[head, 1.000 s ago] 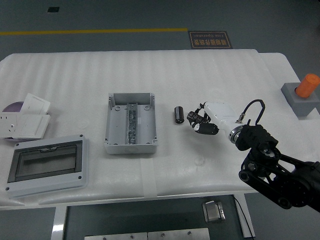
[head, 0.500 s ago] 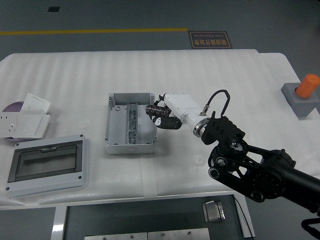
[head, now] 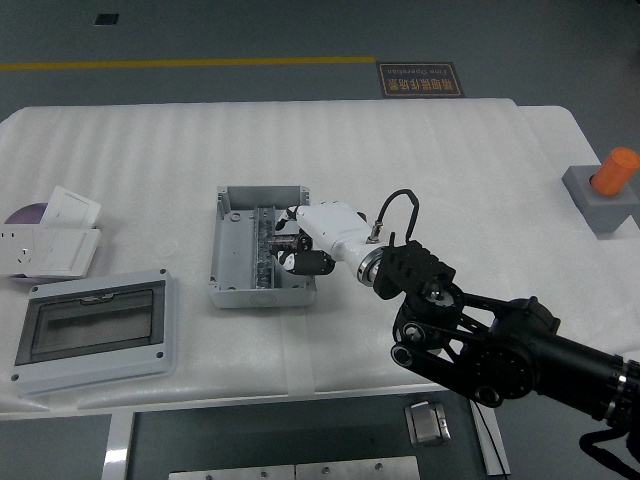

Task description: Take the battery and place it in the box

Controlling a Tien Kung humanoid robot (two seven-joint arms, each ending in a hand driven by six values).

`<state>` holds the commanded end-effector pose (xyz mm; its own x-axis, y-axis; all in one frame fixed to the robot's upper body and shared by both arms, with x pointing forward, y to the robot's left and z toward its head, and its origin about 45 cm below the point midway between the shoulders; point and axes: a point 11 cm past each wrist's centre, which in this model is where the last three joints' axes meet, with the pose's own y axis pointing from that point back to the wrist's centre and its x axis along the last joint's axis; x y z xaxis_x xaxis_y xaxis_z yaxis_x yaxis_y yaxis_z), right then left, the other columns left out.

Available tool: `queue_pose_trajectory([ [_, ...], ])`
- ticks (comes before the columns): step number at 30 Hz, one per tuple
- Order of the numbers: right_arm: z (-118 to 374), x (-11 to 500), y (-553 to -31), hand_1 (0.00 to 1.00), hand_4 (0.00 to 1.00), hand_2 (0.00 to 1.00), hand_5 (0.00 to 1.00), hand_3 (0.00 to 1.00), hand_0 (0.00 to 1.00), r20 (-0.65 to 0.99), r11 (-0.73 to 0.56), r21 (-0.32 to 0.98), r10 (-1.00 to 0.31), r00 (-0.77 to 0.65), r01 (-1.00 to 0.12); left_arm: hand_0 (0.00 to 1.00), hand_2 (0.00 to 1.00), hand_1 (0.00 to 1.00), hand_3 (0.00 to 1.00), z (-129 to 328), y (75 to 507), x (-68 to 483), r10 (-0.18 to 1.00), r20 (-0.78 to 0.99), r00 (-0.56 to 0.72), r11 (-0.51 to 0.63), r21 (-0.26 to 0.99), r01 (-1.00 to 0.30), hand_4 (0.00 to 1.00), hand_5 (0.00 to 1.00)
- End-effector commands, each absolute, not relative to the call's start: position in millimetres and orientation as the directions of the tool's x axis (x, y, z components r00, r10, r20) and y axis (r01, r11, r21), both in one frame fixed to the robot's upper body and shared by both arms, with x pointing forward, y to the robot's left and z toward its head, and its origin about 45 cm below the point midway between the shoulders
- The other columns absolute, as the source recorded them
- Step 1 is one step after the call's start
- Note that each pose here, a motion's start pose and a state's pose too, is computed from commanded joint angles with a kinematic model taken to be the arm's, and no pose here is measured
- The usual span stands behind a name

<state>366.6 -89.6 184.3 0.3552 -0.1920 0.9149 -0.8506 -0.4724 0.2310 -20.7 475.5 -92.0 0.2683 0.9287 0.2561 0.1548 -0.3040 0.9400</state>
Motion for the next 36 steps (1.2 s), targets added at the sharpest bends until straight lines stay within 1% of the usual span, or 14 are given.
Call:
queue_pose_trajectory([
  [2, 185, 366, -87, 0.697, 0.672, 0.724, 0.493, 0.871, 0.727, 0.914, -0.479, 0.227, -0.195, 0.355, -0.848, 0.623, 0.548, 0.643, 0.599, -92, 475, -20, 0.928, 0.256, 0.269, -0.304, 0.940, 0.153, 0.674, 0.444],
  [3, 185, 365, -86, 0.692, 0.733, 0.701, 0.535, 0.877, 0.733, 0.913, -0.482, 0.228, -0.195, 0.357, -0.846, 0.617, 0.513, 0.639, 0.581, -92, 475, -20, 0.928, 0.257, 0.270, -0.304, 0.940, 0.152, 0.670, 0.442],
  [8, 184, 365, -86, 0.692, 0.733, 0.701, 0.535, 0.877, 0.733, 0.910, -0.485, 0.229, -0.202, 0.363, -0.844, 0.617, 0.513, 0.639, 0.581, -92, 475, -20, 0.928, 0.257, 0.271, -0.305, 0.940, 0.151, 0.670, 0.442],
  [9, 185, 366, -88, 0.686, 0.746, 0.671, 0.537, 0.878, 0.731, 0.910, -0.479, 0.226, -0.207, 0.360, -0.848, 0.615, 0.502, 0.637, 0.572, -92, 475, -20, 0.928, 0.257, 0.271, -0.305, 0.940, 0.151, 0.662, 0.443],
  [14, 186, 389, -126, 0.686, 0.746, 0.671, 0.537, 0.878, 0.731, 0.917, -0.387, 0.229, -0.222, 0.332, -0.893, 0.615, 0.502, 0.637, 0.572, -92, 475, -19, 0.928, 0.256, 0.271, -0.303, 0.941, 0.149, 0.662, 0.443],
  [15, 186, 393, -134, 0.683, 0.751, 0.638, 0.538, 0.868, 0.732, 0.919, -0.369, 0.234, -0.218, 0.329, -0.899, 0.614, 0.495, 0.637, 0.568, -93, 475, -19, 0.928, 0.256, 0.271, -0.303, 0.941, 0.148, 0.644, 0.439],
  [18, 183, 407, -162, 0.683, 0.751, 0.638, 0.538, 0.868, 0.732, 0.925, -0.308, 0.268, -0.182, 0.333, -0.913, 0.614, 0.495, 0.637, 0.568, -92, 475, -18, 0.927, 0.257, 0.272, -0.303, 0.942, 0.146, 0.644, 0.439],
  [23, 169, 416, -188, 0.681, 0.750, 0.639, 0.531, 0.848, 0.732, 0.920, -0.244, 0.347, -0.097, 0.379, -0.905, 0.612, 0.494, 0.639, 0.568, -92, 475, -14, 0.926, 0.258, 0.276, -0.304, 0.942, 0.140, 0.638, 0.428],
  [28, 156, 417, -194, 0.680, 0.750, 0.637, 0.530, 0.836, 0.731, 0.906, -0.203, 0.414, -0.004, 0.423, -0.887, 0.611, 0.494, 0.637, 0.569, -91, 478, -13, 0.924, 0.262, 0.280, -0.309, 0.941, 0.140, 0.641, 0.432],
  [36, 152, 421, -191, 0.686, 0.752, 0.644, 0.531, 0.841, 0.734, 0.897, -0.194, 0.440, 0.045, 0.440, -0.877, 0.611, 0.495, 0.636, 0.569, -89, 482, -13, 0.920, 0.269, 0.284, -0.318, 0.938, 0.141, 0.627, 0.419],
])
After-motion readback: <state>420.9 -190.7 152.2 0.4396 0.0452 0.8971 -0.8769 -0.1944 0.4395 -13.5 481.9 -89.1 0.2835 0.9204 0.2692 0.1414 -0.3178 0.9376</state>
